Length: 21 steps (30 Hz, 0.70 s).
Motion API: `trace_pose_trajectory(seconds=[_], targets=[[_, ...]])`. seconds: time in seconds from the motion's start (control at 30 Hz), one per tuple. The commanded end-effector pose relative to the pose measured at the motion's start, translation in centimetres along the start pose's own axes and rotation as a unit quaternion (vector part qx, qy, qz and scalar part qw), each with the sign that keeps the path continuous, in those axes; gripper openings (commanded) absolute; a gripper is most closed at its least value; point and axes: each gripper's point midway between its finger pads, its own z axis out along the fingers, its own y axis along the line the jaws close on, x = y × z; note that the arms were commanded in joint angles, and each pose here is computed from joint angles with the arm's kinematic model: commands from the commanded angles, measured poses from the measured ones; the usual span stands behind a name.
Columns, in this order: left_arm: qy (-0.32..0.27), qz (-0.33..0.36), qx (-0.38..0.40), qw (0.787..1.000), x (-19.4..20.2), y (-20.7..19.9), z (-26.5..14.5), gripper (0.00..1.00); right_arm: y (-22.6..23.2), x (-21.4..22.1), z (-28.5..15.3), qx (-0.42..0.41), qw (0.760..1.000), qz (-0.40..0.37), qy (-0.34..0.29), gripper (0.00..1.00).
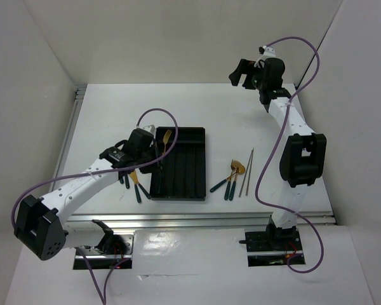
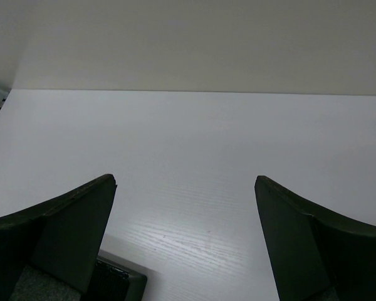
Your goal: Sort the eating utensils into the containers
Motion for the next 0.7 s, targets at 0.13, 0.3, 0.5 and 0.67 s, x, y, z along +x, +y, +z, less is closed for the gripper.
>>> trace_pose_trajectory(seconds=[0.13,0.3,0.5,0.67], targets=[[-0.016,0.008,0.023,1.0,-1.6,-1.7,0.5,0.0,1.3,-4.5,-2.2,-0.006,0.998,-0.013,-0.054,1.0],[-0.018,0.008,0.019,1.0,-1.7,-1.6,0.5,0.0,1.3,-4.5,-2.2,-0.006,0.998,-0.013,-0.054,1.0],[-0.021,0.008,0.016,1.0,-1.8,-1.5,0.5,0.0,1.4,-4.4,-2.2,-0.011,0.998,-0.013,-0.052,1.0],[-0.019,0.008,0.008,1.0,-1.9,-1.4,1.0,0.0,1.4,-4.4,-2.2,-0.011,0.998,-0.013,-0.052,1.0]])
